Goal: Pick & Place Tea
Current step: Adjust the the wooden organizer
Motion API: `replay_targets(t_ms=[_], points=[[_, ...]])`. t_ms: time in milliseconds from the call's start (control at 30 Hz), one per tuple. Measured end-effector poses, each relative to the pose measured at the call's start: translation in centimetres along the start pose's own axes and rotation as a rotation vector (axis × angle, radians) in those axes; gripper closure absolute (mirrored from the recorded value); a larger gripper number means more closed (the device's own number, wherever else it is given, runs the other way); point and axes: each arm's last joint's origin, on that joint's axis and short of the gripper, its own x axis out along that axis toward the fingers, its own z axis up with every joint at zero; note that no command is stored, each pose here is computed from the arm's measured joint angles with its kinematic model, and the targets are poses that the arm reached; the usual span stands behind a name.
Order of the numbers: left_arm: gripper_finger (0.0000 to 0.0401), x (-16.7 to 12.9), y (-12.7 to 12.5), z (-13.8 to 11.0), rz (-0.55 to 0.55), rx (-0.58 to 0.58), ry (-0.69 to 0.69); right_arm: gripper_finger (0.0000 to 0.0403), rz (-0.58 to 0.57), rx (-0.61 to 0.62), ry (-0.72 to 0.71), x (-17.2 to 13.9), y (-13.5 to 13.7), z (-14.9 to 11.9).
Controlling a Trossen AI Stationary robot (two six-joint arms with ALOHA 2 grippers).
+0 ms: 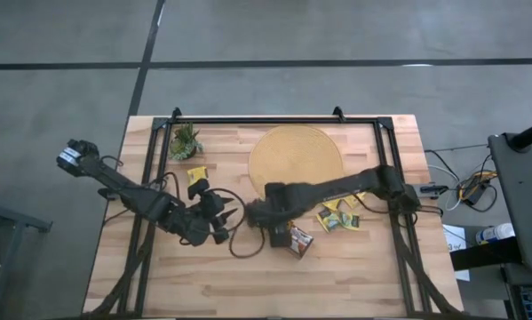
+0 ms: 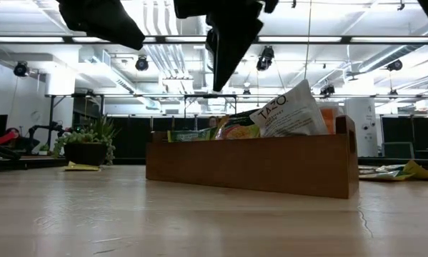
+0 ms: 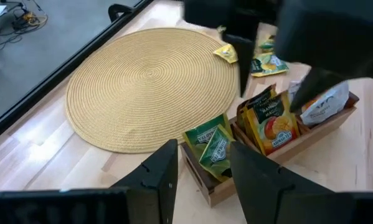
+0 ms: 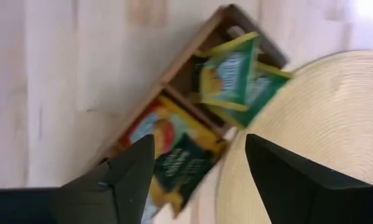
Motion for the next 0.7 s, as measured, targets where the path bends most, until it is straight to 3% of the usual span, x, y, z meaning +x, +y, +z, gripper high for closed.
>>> replay_targets(t_ms=[233, 400, 533, 700], points=[[0.0262, -0.3, -0.1, -0.1, -0.012, 0.009, 0.002, 0.0171, 0.035, -0.079, -0.027, 0.3, 5.3, -1.2], [0.0262, -0.4, -0.1, -0.1, -0.011, -0.001, 0.001, 0.0172, 0.053, -0.123, -0.069, 1.3, 7.7, -1.8], [0.0262, -0.4, -0.1, -0.1, -0.011, -0.006, 0.001, 0.0174, 0.025, -0.119, -0.092, 3.0, 7.9, -2.1], [0.0262, -0.3, -0.1, -0.1, -0.011, -0.008, 0.001, 0.0173, -0.010, -0.037, -0.072, 5.4, 5.8, -2.5]])
